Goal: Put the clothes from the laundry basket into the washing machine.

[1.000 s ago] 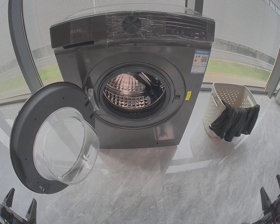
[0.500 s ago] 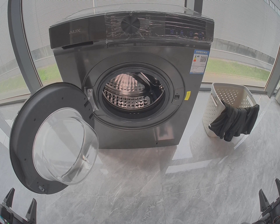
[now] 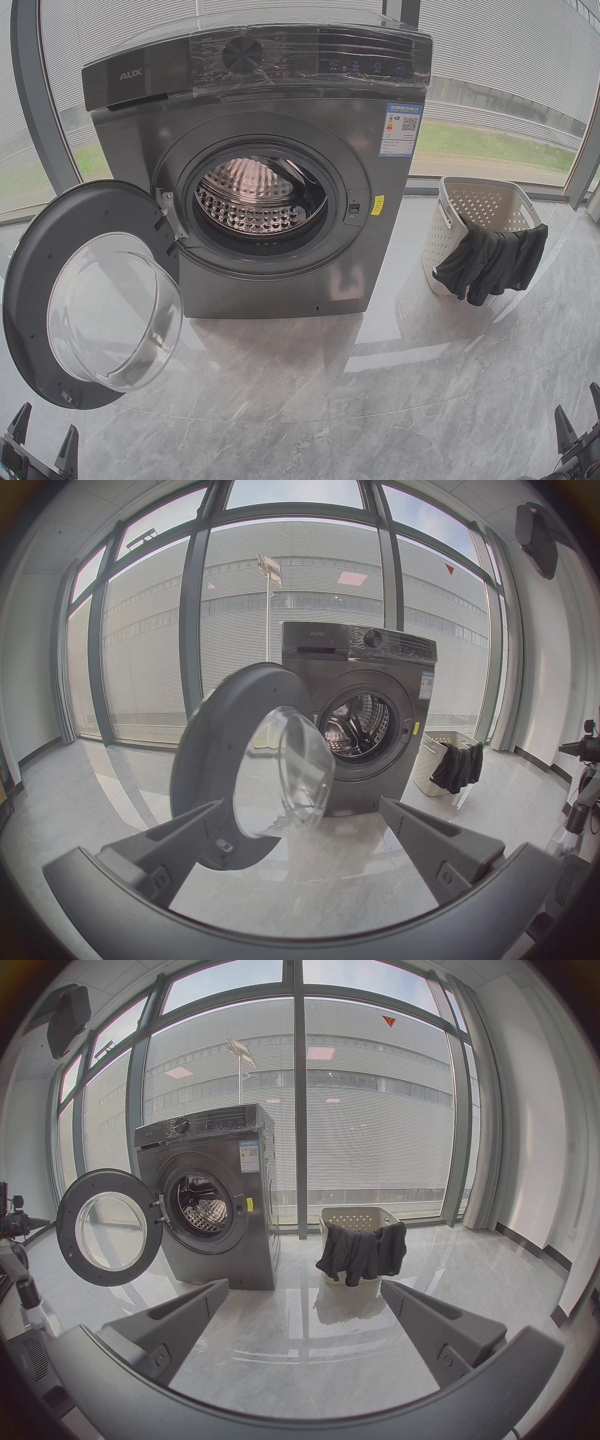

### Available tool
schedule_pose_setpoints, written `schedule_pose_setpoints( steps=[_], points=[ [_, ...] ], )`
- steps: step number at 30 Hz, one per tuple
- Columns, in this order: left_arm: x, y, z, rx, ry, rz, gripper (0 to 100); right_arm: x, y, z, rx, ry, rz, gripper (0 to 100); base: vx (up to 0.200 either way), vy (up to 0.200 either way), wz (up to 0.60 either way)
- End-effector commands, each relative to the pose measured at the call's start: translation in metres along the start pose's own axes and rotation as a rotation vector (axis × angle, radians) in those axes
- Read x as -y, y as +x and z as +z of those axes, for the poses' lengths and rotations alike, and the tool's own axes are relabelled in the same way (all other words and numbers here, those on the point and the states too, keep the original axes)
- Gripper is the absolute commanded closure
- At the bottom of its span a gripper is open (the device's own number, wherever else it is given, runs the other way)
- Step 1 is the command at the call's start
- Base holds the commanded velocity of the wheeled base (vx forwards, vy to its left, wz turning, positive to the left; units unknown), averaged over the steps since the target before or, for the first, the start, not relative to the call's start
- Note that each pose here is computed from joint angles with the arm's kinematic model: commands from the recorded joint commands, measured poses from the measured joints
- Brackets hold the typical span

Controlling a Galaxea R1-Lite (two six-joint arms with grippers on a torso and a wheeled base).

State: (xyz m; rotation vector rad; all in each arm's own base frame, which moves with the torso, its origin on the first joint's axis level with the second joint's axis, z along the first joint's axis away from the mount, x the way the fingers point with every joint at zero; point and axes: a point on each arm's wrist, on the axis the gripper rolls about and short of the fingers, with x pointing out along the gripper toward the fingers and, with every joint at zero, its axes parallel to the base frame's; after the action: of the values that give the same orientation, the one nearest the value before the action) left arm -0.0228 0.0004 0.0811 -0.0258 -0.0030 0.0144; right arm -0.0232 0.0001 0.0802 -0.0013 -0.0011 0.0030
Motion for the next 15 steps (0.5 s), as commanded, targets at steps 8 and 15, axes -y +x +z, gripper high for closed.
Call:
schedule_pose_setpoints(
  steps=[8,15],
  points=[
    [-0.0001,-0.0002,-0.0048,0.002,0.000,0.001,0,0.0000,0.0001,-0.0044,-0.003,0.000,0.000,0,0.000,-0.200,0.00],
    [-0.0001,-0.0002,-0.0048,0.002,0.000,0.001,0,-0.0001,0.0001,-0.0044,-0.003,0.000,0.002,0,0.000,-0.029,0.00]
  ],
)
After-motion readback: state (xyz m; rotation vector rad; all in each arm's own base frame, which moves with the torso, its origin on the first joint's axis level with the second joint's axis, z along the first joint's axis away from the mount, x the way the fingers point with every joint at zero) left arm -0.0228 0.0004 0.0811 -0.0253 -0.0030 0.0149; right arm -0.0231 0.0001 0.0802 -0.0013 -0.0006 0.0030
